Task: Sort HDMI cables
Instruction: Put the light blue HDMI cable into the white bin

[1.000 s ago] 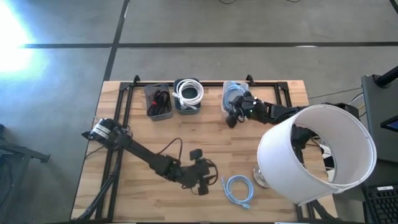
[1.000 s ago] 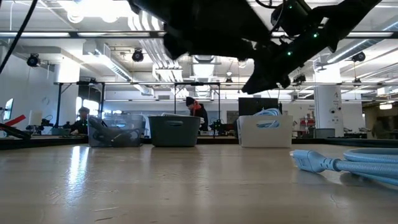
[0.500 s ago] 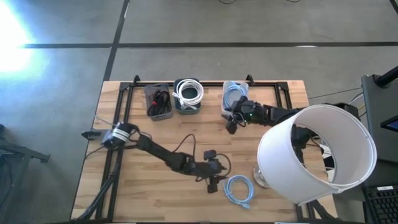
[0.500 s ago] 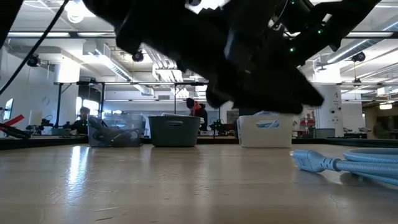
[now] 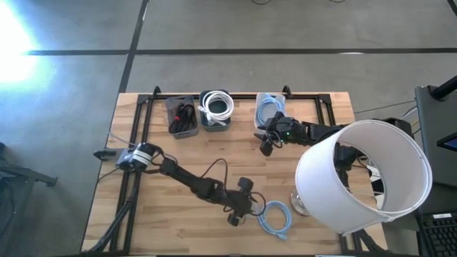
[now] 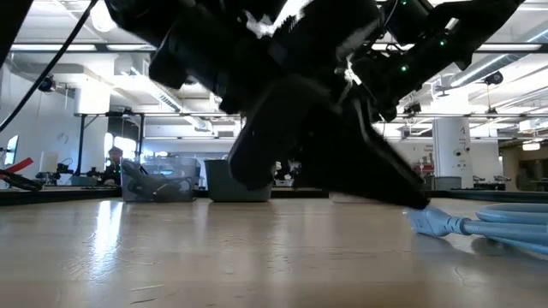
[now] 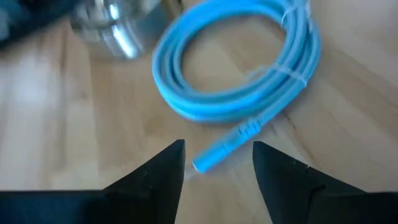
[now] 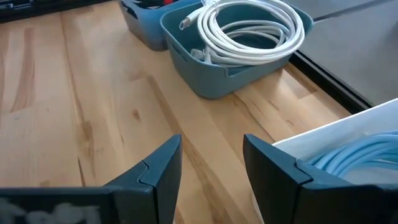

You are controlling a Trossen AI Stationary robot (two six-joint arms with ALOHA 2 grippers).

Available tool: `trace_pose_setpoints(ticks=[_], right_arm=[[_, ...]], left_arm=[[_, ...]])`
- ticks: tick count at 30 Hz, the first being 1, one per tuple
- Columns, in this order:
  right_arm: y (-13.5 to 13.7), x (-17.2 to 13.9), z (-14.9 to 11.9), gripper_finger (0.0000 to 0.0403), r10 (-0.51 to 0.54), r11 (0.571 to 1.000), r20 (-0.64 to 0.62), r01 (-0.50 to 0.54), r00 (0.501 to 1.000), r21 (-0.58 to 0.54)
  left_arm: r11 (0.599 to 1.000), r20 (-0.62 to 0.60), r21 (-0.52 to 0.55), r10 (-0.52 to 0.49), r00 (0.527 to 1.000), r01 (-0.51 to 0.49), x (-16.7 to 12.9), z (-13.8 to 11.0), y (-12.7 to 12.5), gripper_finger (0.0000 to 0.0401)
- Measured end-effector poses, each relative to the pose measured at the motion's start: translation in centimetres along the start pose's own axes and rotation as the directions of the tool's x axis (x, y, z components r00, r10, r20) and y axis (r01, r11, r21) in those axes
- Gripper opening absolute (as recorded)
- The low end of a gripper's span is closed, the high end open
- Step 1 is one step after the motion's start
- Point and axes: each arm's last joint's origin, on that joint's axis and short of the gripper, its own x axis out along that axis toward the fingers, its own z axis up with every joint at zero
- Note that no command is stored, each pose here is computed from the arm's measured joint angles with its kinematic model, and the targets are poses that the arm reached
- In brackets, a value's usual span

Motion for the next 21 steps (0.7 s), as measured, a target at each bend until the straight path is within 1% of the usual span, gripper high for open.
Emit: trace_pose_setpoints(ticks=[4,6,8,10,11,14,16,21], right_arm=[[0.0,0.0,0.0,0.0164,0.000,1.000,-0.003,0.000,1.000,-0.001],[0.0,0.0,0.0,0.0164,-0.001,1.000,-0.004,0.001,1.000,-0.001],[0.0,0.0,0.0,0.0164,-0.001,1.000,-0.005,0.001,1.000,-0.001],[0.0,0.0,0.0,0.0164,-0.001,1.000,-0.005,0.001,1.000,-0.001],[0.0,0.0,-0.1,0.0164,-0.001,1.000,-0.006,0.001,1.000,-0.002],[0.0,0.0,-0.1,0.0164,-0.002,1.000,-0.007,0.002,1.000,-0.002],[0.0,0.0,-0.1,0.0164,-0.002,1.000,-0.006,0.002,1.000,-0.002],[0.0,0.0,-0.1,0.0164,-0.002,1.000,-0.007,0.002,1.000,-0.002]], left_arm=[[0.994,0.020,0.113,0.000,1.000,-0.002,-0.1,0.5,0.1,0.0193],[0.989,0.012,0.143,-0.022,1.000,0.020,0.2,0.1,0.0,0.0193],[0.985,0.006,0.158,-0.069,0.998,0.068,0.7,-0.6,-0.3,0.0193],[0.980,0.021,0.177,-0.099,0.995,0.093,1.2,-1.0,-0.6,0.0193],[0.979,0.029,0.184,-0.097,0.995,0.090,1.5,-1.2,-0.7,0.0193],[0.980,0.053,0.187,-0.077,0.996,0.066,2.4,-1.9,-0.8,0.0193],[0.984,0.047,0.169,-0.070,0.996,0.061,2.6,-2.2,-0.8,0.0192],[0.989,-0.009,0.123,-0.082,0.997,0.083,2.4,-2.5,-0.7,0.0172]])
